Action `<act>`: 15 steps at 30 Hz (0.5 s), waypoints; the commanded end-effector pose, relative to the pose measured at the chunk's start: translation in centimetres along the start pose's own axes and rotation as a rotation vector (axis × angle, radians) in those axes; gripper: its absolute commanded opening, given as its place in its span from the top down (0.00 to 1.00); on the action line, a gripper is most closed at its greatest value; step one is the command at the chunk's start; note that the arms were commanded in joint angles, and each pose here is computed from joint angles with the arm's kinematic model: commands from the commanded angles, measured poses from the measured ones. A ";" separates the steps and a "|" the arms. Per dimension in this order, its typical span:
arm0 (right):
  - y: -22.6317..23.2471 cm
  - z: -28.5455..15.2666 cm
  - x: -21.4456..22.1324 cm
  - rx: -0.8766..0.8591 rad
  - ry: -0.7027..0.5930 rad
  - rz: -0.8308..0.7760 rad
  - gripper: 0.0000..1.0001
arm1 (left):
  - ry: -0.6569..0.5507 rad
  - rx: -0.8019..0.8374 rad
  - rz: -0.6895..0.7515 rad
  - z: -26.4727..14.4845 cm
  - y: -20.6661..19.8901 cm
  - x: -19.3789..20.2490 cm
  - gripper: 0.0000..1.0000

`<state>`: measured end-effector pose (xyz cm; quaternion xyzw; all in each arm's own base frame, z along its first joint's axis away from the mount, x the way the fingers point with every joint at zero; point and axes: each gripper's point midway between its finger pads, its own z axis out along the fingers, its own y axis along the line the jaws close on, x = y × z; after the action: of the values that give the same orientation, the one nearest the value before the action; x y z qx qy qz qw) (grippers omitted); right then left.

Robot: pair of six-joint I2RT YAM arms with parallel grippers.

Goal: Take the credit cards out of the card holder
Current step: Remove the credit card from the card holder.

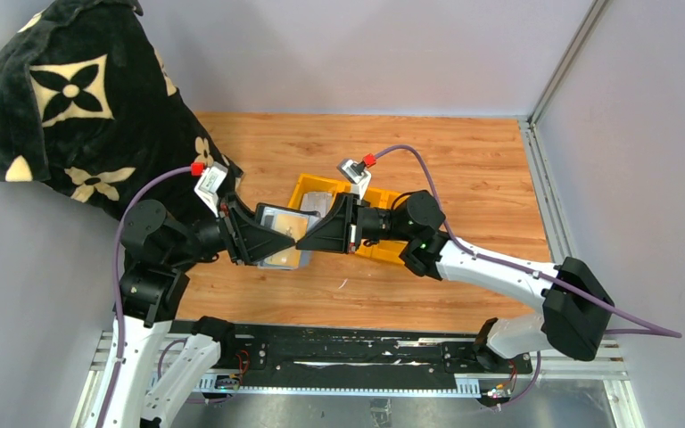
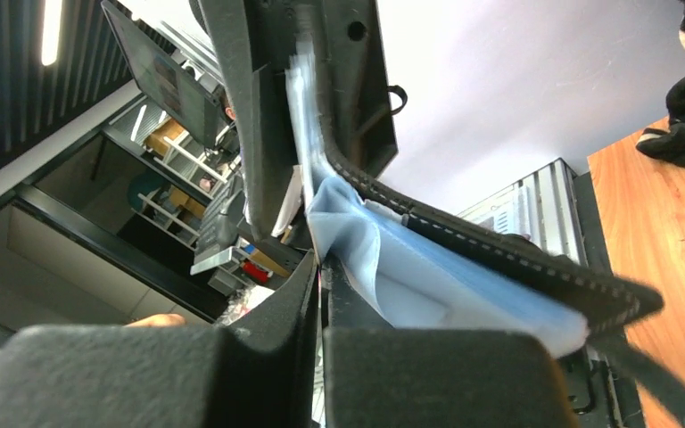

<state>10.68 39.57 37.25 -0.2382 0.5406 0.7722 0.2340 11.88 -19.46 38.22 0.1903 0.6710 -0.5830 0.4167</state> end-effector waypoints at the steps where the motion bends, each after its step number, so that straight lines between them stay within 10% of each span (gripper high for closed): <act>1: 2.5 0.7 -1.1 -0.074 -0.016 -0.063 1.00 | 0.030 0.023 -0.009 -0.3 -0.6 0.7 0.54; 8: 2.7 0.9 -0.9 -0.081 0.008 -0.060 1.00 | 0.047 0.125 -0.118 0.0 -1.7 1.1 0.41; 15: 1.7 0.6 -0.3 -0.054 0.019 -0.037 1.00 | 0.014 0.196 -0.172 0.0 -3.0 0.2 0.60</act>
<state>10.40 39.56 38.07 -0.2483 0.5322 0.7753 0.2323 10.85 -20.23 37.60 0.1604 0.6592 -0.6515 0.3395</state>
